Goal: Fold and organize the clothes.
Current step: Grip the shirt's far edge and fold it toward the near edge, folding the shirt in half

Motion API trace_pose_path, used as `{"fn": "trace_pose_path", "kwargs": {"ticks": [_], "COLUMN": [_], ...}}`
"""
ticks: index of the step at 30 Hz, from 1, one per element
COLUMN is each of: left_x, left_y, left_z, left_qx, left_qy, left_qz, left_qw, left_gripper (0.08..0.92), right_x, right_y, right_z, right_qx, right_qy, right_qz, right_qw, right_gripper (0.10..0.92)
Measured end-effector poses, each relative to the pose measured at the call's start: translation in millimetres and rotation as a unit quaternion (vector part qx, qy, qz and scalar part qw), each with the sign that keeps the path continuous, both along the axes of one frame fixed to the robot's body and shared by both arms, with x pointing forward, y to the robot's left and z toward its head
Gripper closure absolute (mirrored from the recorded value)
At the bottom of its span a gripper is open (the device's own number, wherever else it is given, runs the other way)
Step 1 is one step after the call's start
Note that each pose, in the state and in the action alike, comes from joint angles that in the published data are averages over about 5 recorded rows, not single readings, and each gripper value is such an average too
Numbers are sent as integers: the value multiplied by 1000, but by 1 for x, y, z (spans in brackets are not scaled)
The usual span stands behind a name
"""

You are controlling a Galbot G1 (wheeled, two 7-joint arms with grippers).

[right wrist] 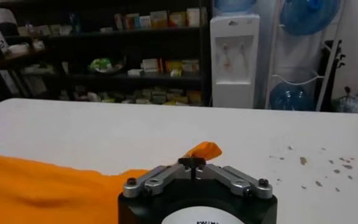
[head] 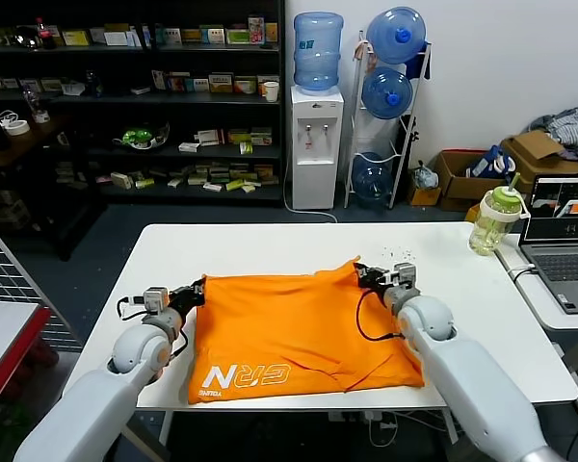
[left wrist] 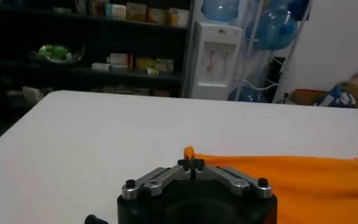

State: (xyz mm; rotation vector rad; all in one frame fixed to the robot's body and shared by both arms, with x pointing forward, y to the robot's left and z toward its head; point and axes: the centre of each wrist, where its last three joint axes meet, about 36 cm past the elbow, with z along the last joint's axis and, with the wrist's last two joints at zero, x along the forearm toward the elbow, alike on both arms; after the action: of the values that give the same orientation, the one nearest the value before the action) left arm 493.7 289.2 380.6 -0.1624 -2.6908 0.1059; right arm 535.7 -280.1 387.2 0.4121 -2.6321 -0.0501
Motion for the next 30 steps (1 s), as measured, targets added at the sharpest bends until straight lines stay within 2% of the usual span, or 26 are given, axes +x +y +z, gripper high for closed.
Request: {"fn": "trace_pose_path", "kwargs": {"ticks": [11,21,24,30], "left_x": [-68,-114,-124,-136], "left_y": [-14,-20,-20,-17], "left_z": [18,22,21,16], "left_qx": [3,6,8,16], "left_qy": [5,17,25,39], "left_qz": [-17,-28,-29,-26], "left_qw": [1000,999,999,999], "left_gripper": [909,906,860,688], "right_x": [-79,-132,-142,-157], "right_y": [-22,-29,-30,-32], "right_z": [22,37,40,44], "right_qx": [-17,-32,-37,-41], "right_qy": [20,40,47,54], "right_qz": [2,4,7,13], "right_qw": [1000,999,998,998], "right_gripper": [898,882,816,642]}}
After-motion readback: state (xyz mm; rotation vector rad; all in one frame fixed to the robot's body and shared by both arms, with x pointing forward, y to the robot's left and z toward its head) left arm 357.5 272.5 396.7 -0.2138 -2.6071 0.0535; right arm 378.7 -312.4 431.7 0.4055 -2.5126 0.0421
